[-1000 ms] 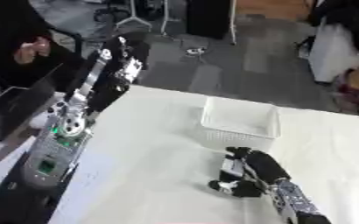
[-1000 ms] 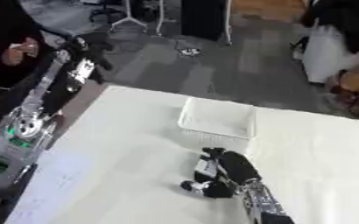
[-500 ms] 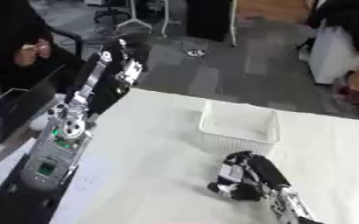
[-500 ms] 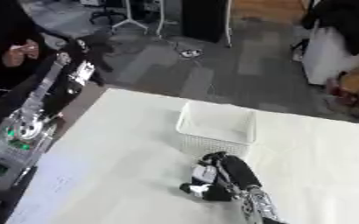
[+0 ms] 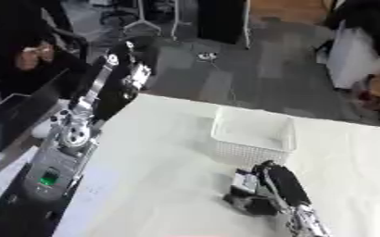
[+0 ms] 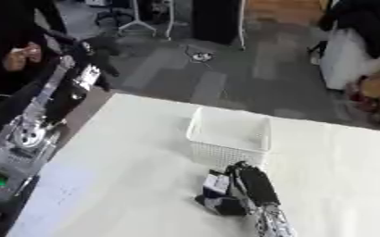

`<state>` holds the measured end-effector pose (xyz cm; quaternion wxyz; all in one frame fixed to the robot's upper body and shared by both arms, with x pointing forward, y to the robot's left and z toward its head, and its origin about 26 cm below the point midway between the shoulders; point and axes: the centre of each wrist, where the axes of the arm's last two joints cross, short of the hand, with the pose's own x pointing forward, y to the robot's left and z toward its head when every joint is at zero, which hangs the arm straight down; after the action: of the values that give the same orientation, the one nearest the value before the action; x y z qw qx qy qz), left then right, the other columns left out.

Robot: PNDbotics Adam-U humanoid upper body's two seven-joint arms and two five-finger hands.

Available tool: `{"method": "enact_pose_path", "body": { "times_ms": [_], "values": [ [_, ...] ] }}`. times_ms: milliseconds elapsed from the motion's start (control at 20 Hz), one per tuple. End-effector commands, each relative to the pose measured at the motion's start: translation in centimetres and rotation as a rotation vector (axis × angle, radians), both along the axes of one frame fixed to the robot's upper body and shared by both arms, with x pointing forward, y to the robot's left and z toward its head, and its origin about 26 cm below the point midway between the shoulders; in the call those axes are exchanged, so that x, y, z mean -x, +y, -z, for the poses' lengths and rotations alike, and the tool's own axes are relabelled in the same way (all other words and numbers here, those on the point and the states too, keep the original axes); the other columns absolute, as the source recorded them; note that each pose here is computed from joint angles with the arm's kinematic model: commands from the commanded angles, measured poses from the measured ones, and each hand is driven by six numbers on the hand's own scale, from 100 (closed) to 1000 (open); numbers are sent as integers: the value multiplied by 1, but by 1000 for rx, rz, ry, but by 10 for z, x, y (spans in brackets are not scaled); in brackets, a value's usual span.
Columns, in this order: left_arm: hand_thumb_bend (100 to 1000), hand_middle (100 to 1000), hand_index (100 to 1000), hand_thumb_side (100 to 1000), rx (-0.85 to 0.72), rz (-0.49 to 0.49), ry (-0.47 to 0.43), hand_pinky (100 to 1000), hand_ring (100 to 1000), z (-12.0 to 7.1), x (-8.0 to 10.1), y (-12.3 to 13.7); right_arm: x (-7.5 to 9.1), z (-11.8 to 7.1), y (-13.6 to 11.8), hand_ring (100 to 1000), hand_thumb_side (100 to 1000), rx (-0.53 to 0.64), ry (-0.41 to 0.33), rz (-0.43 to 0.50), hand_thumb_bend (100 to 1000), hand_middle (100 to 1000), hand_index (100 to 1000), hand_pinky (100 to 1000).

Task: Pick up objects on the table and place them in the box.

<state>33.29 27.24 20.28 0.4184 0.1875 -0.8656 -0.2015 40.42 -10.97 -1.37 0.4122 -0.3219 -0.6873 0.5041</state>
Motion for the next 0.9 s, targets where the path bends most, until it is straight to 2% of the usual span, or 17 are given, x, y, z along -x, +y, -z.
{"method": "enact_pose_path", "body": {
  "times_ms": [50,200,350,900],
  "values": [
    [158,680,858,877,-4,6,-37,365,572,-11,1,0,-2,-5,2,124,639,17,-72,-4,829,207,408,100],
    [158,680,858,876,-4,6,-37,365,572,-11,1,0,0,1,1,100,644,19,-90,-4,792,171,377,100],
    [158,680,858,877,-4,7,-36,365,572,-11,1,0,1,5,-1,100,656,3,-99,-11,793,154,373,100],
    [158,680,858,877,-6,9,-35,366,572,-11,1,0,1,3,-3,100,640,-80,-167,-34,789,162,382,100]
  ]
}}
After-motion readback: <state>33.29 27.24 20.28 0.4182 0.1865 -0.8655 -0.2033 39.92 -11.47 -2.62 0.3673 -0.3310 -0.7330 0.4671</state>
